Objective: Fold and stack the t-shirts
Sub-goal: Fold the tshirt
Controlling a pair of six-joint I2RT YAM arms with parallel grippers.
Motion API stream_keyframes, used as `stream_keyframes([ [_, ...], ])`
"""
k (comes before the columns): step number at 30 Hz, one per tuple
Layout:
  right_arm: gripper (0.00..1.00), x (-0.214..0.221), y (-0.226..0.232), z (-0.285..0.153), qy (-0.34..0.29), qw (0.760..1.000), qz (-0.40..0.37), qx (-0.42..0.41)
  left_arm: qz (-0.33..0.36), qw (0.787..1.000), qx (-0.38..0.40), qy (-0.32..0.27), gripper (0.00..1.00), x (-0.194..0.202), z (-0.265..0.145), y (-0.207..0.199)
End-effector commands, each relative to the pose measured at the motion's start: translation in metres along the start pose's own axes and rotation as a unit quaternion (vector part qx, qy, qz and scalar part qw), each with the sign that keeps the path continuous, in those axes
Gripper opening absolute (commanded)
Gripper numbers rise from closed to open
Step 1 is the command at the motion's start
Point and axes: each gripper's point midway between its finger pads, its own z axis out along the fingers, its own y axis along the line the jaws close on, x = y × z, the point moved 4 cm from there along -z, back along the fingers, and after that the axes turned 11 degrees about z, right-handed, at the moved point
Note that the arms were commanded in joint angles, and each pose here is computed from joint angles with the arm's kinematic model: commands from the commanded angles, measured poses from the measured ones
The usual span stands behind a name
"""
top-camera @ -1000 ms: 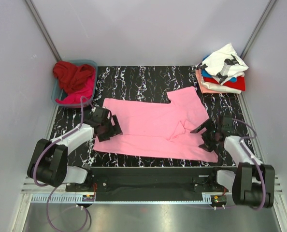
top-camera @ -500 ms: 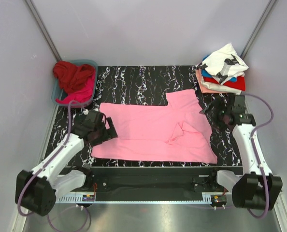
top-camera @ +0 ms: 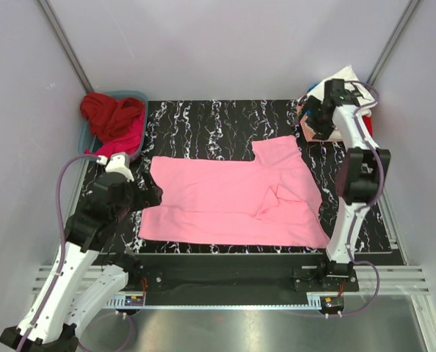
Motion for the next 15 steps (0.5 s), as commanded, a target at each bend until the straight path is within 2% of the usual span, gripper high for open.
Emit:
stream_keyframes([
  [1,0.95,0.003,0.017,0.023,0.016,0.997,-0.055,0.046,0.022,0.999,0.001,-0.038,0.99,-0.011,0.002,0.002],
  [8,0.92,-0.004,0.017,0.09,0.008,0.992,-0.073,0.101,0.019,1.0,-0.007,-0.009,0.99,-0.007,0.012,0.004],
  [15,0.86,0.01,-0.008,0.136,0.03,0.987,-0.079,0.139,0.012,1.0,-0.01,-0.021,0.99,-0.009,0.01,0.007],
])
